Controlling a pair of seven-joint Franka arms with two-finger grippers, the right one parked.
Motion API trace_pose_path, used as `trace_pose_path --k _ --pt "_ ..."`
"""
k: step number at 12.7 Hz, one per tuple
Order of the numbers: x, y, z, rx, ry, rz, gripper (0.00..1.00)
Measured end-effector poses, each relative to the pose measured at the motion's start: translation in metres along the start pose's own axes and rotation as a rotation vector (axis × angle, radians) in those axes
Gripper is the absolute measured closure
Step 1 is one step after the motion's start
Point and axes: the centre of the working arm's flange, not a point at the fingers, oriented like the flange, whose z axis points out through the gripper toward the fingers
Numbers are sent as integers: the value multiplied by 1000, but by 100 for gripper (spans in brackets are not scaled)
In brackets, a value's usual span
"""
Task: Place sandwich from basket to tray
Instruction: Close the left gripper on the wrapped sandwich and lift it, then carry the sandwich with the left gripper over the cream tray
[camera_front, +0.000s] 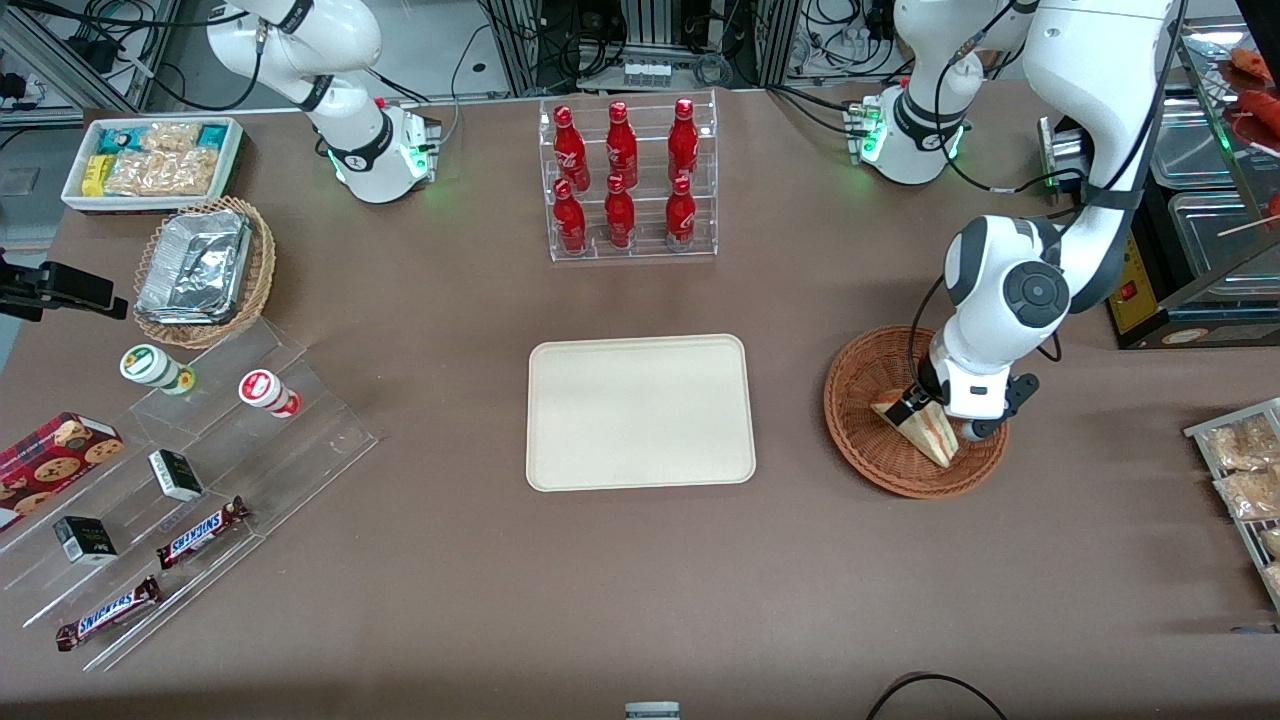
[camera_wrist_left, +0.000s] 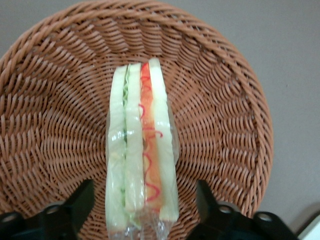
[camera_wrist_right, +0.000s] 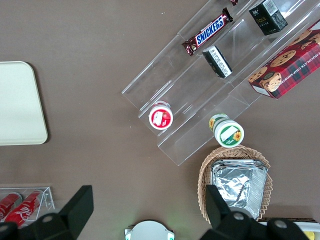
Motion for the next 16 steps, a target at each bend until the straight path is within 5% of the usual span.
trace_pose_path --k 2,6,11,16 --pt "2 0 2 -10 9 -19 21" --pt "2 1 3 -5 5 -16 66" --pt "2 44 -101 52 -23 88 79" --pt "-82 141 -176 -25 31 298 85"
